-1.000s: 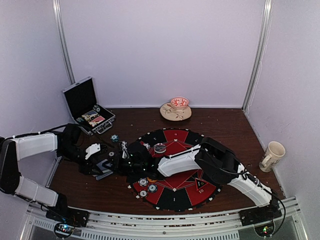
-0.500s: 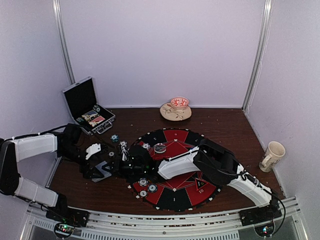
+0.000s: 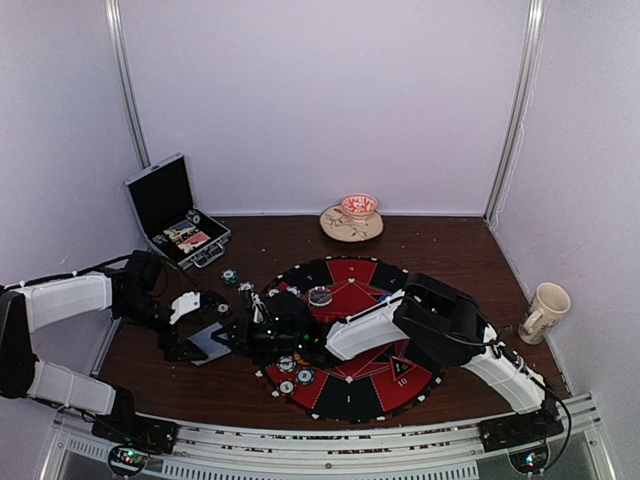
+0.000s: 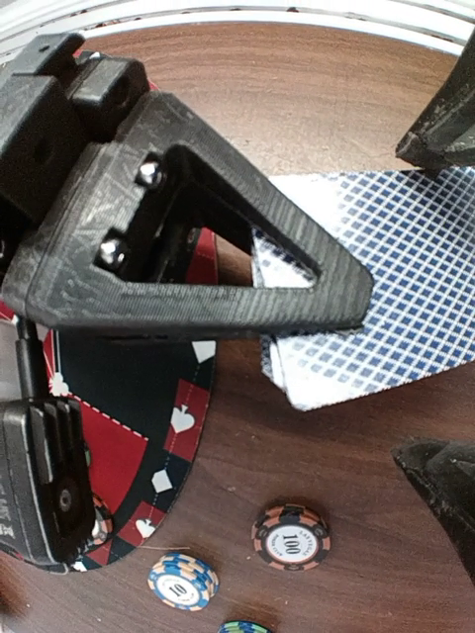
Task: Distribute texas hold em gaming equipment
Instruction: Pass from the left arm to the right, then pass from the right arm to the left
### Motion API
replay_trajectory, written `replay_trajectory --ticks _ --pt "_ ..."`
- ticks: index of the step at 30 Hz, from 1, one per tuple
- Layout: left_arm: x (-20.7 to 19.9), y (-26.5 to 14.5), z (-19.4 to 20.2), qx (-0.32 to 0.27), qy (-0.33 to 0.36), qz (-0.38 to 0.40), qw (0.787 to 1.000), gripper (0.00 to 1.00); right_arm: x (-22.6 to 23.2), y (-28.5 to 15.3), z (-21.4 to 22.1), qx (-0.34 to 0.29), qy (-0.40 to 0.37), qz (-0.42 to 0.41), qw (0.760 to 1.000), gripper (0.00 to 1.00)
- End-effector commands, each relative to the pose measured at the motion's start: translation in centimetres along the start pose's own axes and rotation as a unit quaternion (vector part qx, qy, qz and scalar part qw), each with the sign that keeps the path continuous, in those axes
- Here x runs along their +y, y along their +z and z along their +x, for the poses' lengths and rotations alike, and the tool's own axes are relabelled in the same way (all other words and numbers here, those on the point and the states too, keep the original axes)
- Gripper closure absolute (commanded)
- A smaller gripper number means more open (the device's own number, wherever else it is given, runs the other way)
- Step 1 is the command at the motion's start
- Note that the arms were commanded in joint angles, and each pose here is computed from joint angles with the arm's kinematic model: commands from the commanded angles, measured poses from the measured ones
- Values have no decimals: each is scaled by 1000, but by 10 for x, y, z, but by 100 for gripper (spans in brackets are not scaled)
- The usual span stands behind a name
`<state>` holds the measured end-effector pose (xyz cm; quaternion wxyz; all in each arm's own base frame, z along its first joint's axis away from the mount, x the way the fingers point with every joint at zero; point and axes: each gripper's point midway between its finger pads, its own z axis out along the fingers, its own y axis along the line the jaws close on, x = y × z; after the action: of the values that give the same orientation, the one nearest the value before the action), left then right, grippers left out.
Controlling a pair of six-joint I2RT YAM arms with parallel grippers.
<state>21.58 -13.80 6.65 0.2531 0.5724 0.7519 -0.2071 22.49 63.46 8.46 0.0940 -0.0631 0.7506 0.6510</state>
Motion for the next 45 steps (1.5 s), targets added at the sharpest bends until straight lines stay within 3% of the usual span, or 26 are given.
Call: replay_trajectory --ticks 1,23,32,39,45 --pt "0 -2 -12 -22 31 -3 999 2 55 -9 -12 -23 -15 -59 998 100" --pt "-4 3 -18 5 54 -12 998 3 77 -12 -12 -27 -20 -72 997 100" --pt "-5 1 -19 6 58 -17 998 32 70 -8 -5 -17 -17 -69 997 100" --pt "-4 0 -21 5 57 -20 998 45 67 -7 -3 -11 -15 -68 997 91" --pt "-3 1 -20 7 54 -18 998 45 67 -7 1 -2 -16 -71 997 79"
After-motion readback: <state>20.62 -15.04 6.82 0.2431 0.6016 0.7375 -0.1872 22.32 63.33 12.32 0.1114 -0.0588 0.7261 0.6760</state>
